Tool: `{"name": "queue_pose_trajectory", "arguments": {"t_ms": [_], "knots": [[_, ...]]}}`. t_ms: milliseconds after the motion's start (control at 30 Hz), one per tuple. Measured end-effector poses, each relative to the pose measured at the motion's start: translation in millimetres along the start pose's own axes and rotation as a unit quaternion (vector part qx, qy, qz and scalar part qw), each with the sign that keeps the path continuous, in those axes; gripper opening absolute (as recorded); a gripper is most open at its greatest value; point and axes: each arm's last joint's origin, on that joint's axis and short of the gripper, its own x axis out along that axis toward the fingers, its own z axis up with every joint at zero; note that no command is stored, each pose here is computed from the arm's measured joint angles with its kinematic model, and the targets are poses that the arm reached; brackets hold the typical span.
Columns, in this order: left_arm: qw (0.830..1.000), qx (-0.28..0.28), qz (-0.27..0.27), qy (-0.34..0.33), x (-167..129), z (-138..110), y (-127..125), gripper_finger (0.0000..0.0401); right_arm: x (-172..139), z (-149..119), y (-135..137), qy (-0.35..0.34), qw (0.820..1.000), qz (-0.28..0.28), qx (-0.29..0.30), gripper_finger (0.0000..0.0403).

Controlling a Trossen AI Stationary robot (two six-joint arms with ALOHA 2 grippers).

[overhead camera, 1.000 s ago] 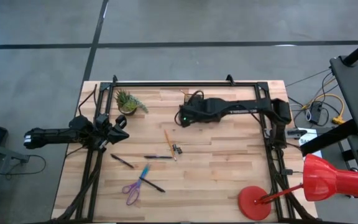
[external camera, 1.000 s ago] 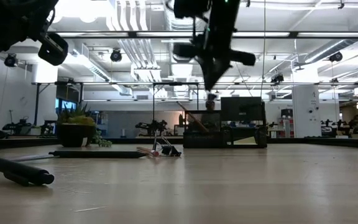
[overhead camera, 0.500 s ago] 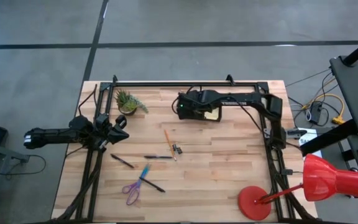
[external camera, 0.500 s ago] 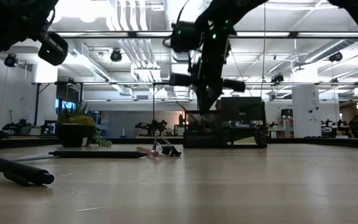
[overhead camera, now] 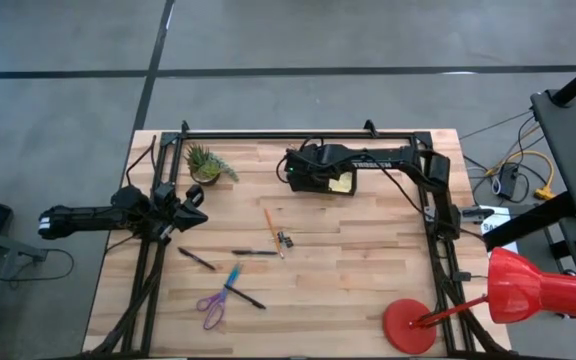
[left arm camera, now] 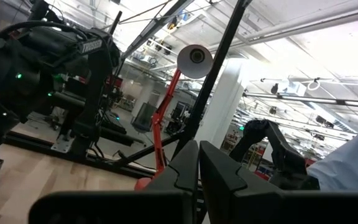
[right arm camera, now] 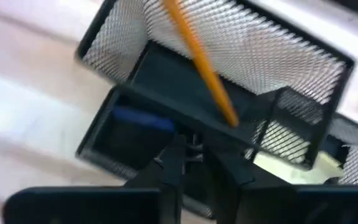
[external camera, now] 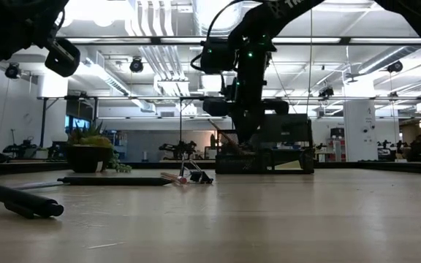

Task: Pick and place office supplies into organizer
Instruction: Put the top black binder clip into the desk organizer

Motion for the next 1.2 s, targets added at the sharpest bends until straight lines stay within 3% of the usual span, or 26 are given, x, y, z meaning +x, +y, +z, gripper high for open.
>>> {"name": "queue_pose_trajectory", "arguments": {"t_ms": [67, 133, 233, 300, 400, 533, 667, 867, 1200], "knots": [[1.000, 0.000, 0.000, 0.000, 0, 0, 0, 0.0000, -2, -3, 5, 0.023, 0.999, 0.033, -0.028, 0.0073], [1.000, 0.000, 0.000, 0.000, 0, 0, 0, 0.0000, -7, -12, 17, 0.046, 0.989, 0.094, -0.107, 0.0089], [1.000, 0.000, 0.000, 0.000, 0, 0, 0, 0.0000, -20, -37, 35, 0.093, 0.946, 0.181, -0.253, 0.0109], [1.000, 0.000, 0.000, 0.000, 0, 0, 0, 0.0000, -24, -54, 43, 0.133, 0.927, 0.211, -0.279, 0.0120], [1.000, 0.000, 0.000, 0.000, 0, 0, 0, 0.0000, -21, -66, 52, 0.177, 0.930, 0.228, -0.229, 0.0138], [1.000, 0.000, 0.000, 0.000, 0, 0, 0, 0.0000, -20, -75, 67, 0.156, 0.945, 0.232, -0.169, 0.0169], [1.000, 0.000, 0.000, 0.000, 0, 0, 0, 0.0000, -21, -84, 82, 0.149, 0.948, 0.252, -0.124, 0.0199], [1.000, 0.000, 0.000, 0.000, 0, 0, 0, 0.0000, -21, -92, 94, 0.124, 0.958, 0.241, -0.097, 0.0218], [1.000, 0.000, 0.000, 0.000, 0, 0, 0, 0.0000, -10, -99, 102, 0.108, 0.967, 0.220, -0.076, 0.0210]]}}
